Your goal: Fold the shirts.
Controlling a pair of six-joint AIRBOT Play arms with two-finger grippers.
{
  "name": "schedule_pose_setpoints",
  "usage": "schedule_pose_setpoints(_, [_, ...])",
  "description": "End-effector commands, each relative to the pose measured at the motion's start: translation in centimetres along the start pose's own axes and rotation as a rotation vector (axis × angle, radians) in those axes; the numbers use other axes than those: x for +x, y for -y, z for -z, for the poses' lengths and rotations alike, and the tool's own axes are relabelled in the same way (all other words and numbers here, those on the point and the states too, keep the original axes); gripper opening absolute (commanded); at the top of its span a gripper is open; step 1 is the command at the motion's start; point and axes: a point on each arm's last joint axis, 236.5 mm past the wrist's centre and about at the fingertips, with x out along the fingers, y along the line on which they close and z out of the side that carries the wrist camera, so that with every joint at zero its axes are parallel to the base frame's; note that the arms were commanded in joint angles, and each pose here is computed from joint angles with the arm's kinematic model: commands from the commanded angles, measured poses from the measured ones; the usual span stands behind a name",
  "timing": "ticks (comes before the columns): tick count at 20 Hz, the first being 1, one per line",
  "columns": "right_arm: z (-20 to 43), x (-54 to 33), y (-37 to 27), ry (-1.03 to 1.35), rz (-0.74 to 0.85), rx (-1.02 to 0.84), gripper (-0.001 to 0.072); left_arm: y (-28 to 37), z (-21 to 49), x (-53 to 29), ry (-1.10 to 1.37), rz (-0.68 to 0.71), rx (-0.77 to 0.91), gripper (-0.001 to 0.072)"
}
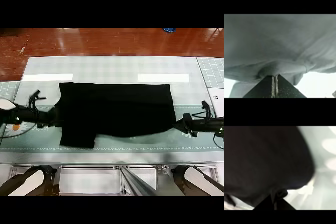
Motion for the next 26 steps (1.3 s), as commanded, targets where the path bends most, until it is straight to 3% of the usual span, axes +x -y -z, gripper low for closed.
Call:
schedule_pose_setpoints(1, [-3.3,-2.1,-3.9,0.08,-0.095,-0.055,0.003,3.2,-4.4,-3.3,0.108,0.03,0.059,0.0016])
schedule_pose_setpoints(5, [-7.3,-2.0,-7.7,0.097,-0.078,-0.179,0.003,4.4,-9.5,-3.3,0.12,0.032,0.069,0.0016])
schedule_pose_setpoints(10, [-14.8,-1.3,-10.7,0.199,-0.056,-0.167,0.003,6.2,-16.1,-0.6,0.107,0.038,0.061,0.0016])
schedule_pose_setpoints(17, [-18.3,2.7,-9.1,0.149,-0.043,-0.124,0.0039,6.3,-20.9,4.4,0.056,0.039,0.07,0.0019])
schedule_pose_setpoints(18, [-18.9,3.1,-8.5,0.165,-0.035,-0.106,0.0221,5.8,-20.7,5.3,0.04,0.035,0.062,0.0159])
schedule_pose_setpoints(19, [-19.4,3.3,-8.1,0.177,-0.03,-0.099,0.0416,5.5,-20.6,5.8,0.028,0.033,0.054,0.0482])
schedule_pose_setpoints(22, [-19.4,2.2,-7.5,0.172,-0.009,-0.137,0.0408,5.0,-20.4,5.0,0.008,0.036,0.068,0.0506])
schedule_pose_setpoints(26, [-19.8,-4.1,-6.9,0.203,-0.009,-0.138,0.0407,5.8,-21.7,-2.5,0.1,0.056,0.103,0.0505])
